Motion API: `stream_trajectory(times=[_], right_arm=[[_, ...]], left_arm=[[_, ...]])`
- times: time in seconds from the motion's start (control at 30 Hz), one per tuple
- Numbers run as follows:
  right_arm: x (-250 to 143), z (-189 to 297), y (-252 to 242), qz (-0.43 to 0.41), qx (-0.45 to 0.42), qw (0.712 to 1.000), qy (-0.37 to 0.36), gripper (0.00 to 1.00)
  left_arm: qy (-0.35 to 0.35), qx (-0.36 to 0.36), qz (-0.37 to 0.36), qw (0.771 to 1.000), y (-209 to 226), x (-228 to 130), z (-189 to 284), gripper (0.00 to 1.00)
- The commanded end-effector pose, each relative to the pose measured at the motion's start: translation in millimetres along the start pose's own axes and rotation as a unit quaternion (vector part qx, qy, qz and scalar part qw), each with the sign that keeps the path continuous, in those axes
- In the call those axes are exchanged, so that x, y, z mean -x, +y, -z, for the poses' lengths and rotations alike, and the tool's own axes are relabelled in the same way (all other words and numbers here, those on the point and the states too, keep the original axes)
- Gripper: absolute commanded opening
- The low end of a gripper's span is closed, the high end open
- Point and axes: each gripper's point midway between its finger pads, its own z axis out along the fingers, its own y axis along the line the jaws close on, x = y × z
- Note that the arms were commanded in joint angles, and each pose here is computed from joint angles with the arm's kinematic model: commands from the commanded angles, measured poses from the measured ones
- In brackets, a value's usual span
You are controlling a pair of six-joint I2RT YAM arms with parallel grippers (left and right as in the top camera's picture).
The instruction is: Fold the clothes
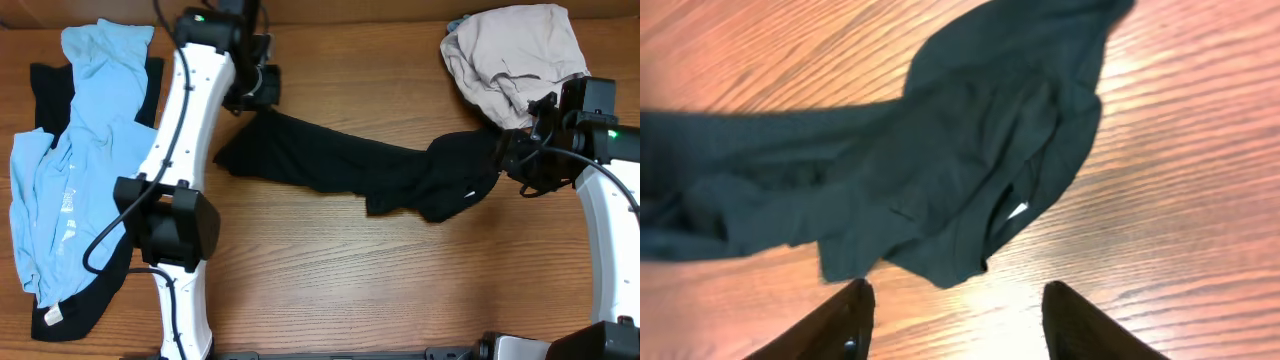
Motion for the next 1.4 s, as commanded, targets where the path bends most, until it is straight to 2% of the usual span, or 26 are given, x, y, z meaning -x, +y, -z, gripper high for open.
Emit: stream_trajectory(times=[0.0,0.17,0.3,0.53,0.8,1.0,1.23,1.3,1.33,1.37], right_arm=[[-4,29,45,0.06,0.068,0.995,-0.029,0.6],[-47,2,96,0.129,0.091,0.987,0.033,0.61],[-73,-38,121,0.144,0.086,0.984,0.061,0.6],[-111,-121,115,0.115,0.004,0.991,0.07,0.6],[-129,-170,95,0.102,-0.017,0.991,0.083,0.59],[-131,-189,90,0.115,-0.022,0.989,0.088,0.59],[-128,-208,92,0.116,-0.017,0.99,0.082,0.47],[-128,-208,91,0.116,-0.021,0.99,0.082,0.31],[-128,-207,88,0.116,-0.029,0.99,0.08,0.13],[-127,-207,87,0.115,-0.032,0.99,0.081,0.07]], left_arm=[[-0.024,0.015,0.017,0.999,8,6,11,0.04],[-0.036,0.025,0.026,0.999,20,12,13,0.04],[-0.045,0.029,0.025,0.998,21,16,13,0.04],[-0.056,0.054,0.026,0.997,30,21,14,0.04],[-0.06,0.059,0.027,0.996,31,23,15,0.04],[-0.058,0.059,0.027,0.996,31,22,15,0.04],[-0.057,0.059,0.027,0.996,31,21,14,0.04],[-0.057,0.059,0.027,0.996,31,21,15,0.04],[-0.057,0.059,0.027,0.996,31,21,15,0.04],[-0.057,0.059,0.027,0.996,31,21,15,0.04]])
